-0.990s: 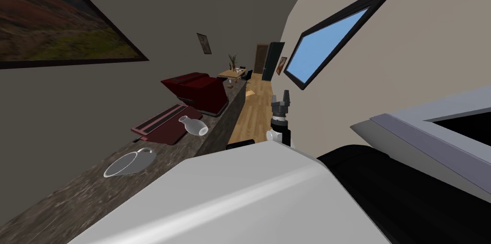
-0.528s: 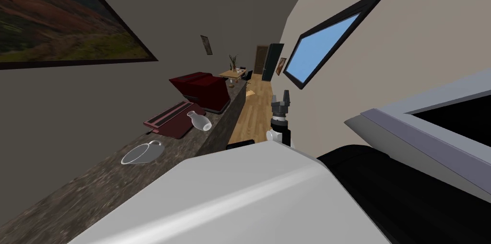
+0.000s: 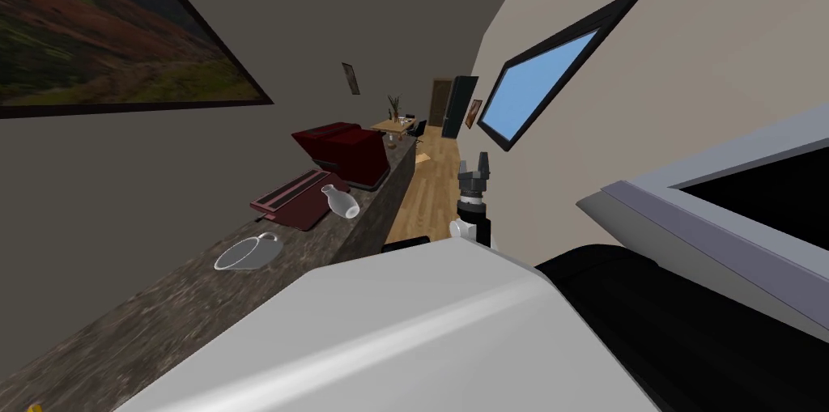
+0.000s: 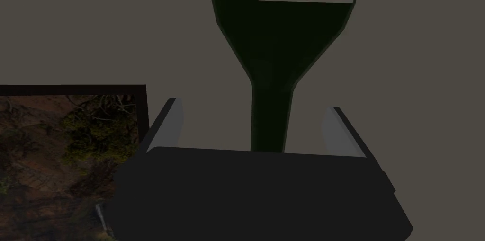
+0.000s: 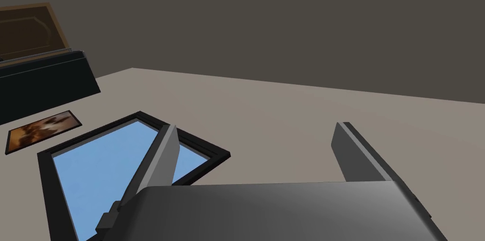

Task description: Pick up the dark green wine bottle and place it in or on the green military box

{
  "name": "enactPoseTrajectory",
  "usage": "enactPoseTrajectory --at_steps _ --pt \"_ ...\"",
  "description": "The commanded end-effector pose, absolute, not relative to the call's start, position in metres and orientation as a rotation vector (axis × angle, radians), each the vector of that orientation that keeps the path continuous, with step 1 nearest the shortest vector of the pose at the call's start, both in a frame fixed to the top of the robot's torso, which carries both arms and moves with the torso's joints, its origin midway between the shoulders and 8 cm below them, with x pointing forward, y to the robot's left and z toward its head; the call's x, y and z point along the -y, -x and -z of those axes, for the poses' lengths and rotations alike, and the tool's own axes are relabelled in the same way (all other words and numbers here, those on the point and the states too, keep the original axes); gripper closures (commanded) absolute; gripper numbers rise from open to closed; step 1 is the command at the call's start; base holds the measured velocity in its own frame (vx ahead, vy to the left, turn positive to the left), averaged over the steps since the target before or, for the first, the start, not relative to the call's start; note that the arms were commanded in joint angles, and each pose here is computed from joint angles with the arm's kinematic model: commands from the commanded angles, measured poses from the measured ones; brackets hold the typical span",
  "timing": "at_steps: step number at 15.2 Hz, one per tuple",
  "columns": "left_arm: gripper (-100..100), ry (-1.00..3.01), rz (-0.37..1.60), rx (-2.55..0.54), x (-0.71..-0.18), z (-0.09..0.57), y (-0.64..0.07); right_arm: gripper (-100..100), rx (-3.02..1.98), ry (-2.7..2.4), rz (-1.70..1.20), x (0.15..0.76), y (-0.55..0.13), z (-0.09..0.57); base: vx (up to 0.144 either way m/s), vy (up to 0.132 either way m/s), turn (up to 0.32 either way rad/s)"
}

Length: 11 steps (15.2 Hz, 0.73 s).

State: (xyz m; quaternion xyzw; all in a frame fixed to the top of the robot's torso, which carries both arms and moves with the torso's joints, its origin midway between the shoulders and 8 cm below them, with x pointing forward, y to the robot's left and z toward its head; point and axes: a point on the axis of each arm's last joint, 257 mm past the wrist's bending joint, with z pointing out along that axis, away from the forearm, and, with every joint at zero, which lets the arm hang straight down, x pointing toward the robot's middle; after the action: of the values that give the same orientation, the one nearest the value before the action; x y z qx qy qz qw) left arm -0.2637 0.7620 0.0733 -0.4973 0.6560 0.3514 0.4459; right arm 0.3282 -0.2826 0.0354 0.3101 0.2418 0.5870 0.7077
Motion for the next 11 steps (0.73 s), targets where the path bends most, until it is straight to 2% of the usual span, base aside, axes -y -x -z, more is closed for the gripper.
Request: enactPoseTrajectory --at_steps 1,8,11 --pt "-100 1.229 -0.868 -1.627 -0.760 -0.087 0.257 0 -0.537 -0.689 -1.304 0.283 -0.328 -0.035 -0.009 0.013 0.034" --pt "-100 1.217 -0.860 -1.642 -0.757 -0.124 0.234 0 -0.537 -0.689 -1.304 0.283 -0.328 -0.035 -0.011 0.017 0.024" --pt "-100 1.219 -0.862 -1.639 -0.757 -0.119 0.237 0 -0.537 -0.689 -1.304 0.283 -0.328 -0.035 -0.003 0.003 0.002"
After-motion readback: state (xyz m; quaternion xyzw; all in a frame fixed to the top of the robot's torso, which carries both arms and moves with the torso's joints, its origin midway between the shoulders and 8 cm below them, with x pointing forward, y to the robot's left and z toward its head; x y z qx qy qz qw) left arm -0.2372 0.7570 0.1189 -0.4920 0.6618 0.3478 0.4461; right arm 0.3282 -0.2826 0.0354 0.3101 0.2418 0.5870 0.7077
